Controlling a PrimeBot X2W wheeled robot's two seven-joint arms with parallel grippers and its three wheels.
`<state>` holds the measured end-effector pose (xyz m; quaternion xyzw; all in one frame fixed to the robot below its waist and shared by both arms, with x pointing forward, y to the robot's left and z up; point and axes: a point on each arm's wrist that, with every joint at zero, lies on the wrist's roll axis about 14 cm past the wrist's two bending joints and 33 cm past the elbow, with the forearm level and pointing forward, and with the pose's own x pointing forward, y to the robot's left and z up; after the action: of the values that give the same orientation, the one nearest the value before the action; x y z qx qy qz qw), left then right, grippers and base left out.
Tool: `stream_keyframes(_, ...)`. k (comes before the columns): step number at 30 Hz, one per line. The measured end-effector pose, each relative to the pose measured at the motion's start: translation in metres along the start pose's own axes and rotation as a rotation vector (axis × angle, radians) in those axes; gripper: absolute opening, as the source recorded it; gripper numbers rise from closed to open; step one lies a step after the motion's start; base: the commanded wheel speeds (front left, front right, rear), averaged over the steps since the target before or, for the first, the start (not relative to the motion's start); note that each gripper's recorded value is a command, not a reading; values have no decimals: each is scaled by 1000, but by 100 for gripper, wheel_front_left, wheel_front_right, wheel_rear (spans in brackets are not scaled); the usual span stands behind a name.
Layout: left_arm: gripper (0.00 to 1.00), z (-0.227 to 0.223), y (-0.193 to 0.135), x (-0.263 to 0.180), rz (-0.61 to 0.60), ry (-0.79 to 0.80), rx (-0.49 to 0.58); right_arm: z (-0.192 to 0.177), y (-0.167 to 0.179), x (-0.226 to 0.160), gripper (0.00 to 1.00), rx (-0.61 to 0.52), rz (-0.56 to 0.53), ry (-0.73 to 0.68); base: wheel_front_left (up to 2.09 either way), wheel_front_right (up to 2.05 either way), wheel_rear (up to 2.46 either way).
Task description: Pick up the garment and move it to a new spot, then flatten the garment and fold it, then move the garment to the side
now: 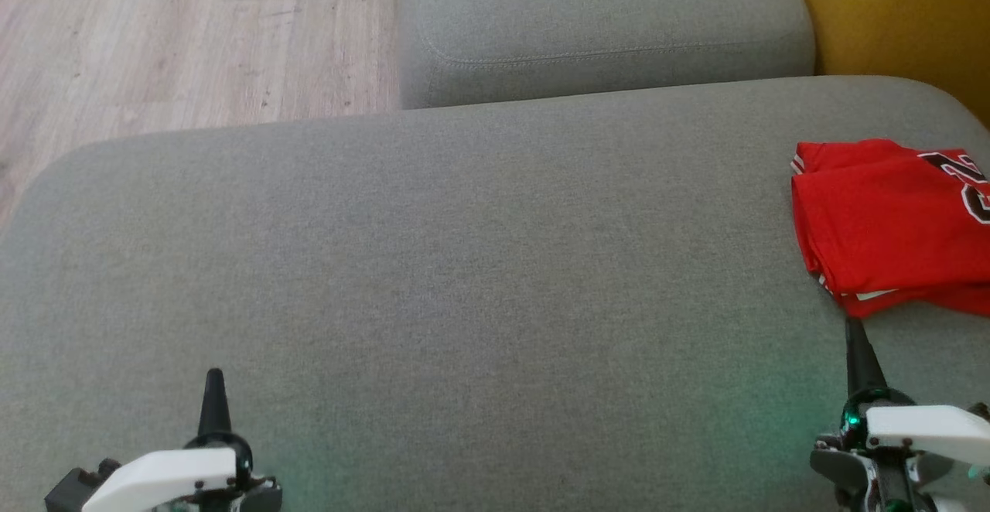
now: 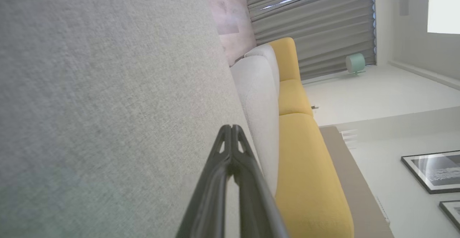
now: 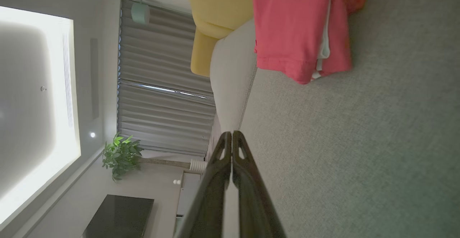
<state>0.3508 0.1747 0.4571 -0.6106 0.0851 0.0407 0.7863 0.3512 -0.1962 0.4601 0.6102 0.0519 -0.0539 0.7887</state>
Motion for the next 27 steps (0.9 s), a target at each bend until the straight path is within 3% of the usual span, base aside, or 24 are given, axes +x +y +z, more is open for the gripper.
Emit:
stream_keyframes(22, 0, 17, -18, 18, -81, -19, -246, 13, 19, 20, 0, 258, 57, -15, 0, 0, 0)
stream_keyframes(27, 0, 19, -21, 20, -92, -22, -255, 14, 19, 20, 0, 267, 57, -17, 0, 0, 0)
